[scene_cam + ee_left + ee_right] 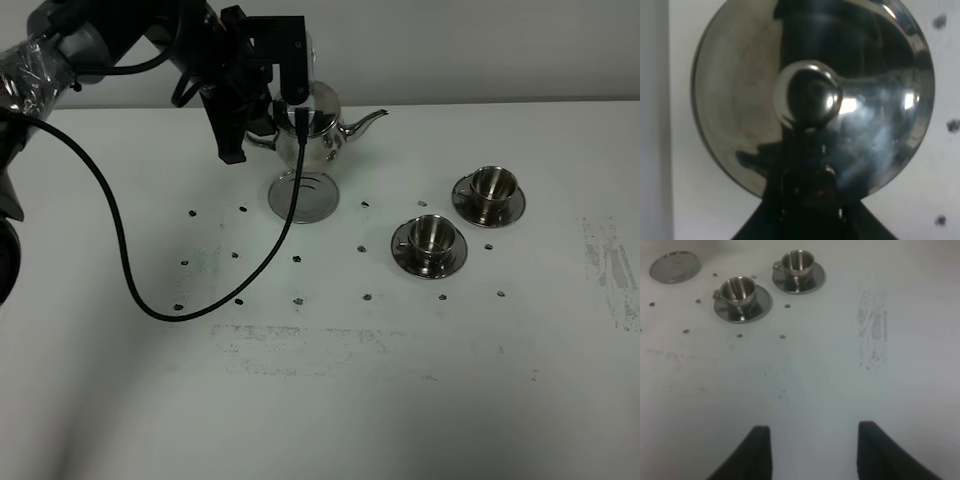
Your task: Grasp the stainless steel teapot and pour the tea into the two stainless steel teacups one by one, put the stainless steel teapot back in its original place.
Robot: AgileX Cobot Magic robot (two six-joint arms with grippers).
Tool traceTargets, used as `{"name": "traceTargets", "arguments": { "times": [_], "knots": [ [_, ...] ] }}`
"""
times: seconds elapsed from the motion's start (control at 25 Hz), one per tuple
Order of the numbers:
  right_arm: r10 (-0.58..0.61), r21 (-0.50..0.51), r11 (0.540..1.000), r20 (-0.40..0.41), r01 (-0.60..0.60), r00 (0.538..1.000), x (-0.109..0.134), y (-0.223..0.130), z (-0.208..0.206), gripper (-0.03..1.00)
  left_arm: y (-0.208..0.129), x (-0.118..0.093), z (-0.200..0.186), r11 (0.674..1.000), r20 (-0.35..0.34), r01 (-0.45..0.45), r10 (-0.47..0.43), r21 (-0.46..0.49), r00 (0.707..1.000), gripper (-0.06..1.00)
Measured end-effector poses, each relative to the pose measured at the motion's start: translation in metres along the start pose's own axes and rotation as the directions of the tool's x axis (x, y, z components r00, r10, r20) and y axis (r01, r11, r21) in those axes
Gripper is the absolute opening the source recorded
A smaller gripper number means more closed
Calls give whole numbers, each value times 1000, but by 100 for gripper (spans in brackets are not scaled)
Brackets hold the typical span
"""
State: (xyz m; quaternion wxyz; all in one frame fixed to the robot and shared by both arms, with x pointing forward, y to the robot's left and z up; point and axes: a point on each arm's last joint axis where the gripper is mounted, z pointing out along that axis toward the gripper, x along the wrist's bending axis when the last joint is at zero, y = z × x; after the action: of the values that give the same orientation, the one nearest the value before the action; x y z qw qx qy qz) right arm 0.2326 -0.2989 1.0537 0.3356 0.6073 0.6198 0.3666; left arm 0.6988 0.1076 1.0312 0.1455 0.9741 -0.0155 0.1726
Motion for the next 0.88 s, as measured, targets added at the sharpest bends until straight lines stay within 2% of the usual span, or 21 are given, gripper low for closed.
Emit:
{"name": "traceTargets", "arguments": {
  "times": [0.2, 0.44, 0.88],
  "knots": [
    [0, 0, 1000, 0, 0, 1000, 0, 0, 0, 41, 28, 0, 5, 998, -33, -61, 60, -24, 998, 21],
    [0, 0, 1000, 0, 0, 1000, 0, 0, 0, 41, 54, -8, 28, 989, -61, -150, 151, 9, 987, 21],
    [0, 0, 1000, 0, 0, 1000, 0, 0, 0, 41, 77, -16, 64, 964, -155, -259, 265, 57, 952, 21]
  ]
}}
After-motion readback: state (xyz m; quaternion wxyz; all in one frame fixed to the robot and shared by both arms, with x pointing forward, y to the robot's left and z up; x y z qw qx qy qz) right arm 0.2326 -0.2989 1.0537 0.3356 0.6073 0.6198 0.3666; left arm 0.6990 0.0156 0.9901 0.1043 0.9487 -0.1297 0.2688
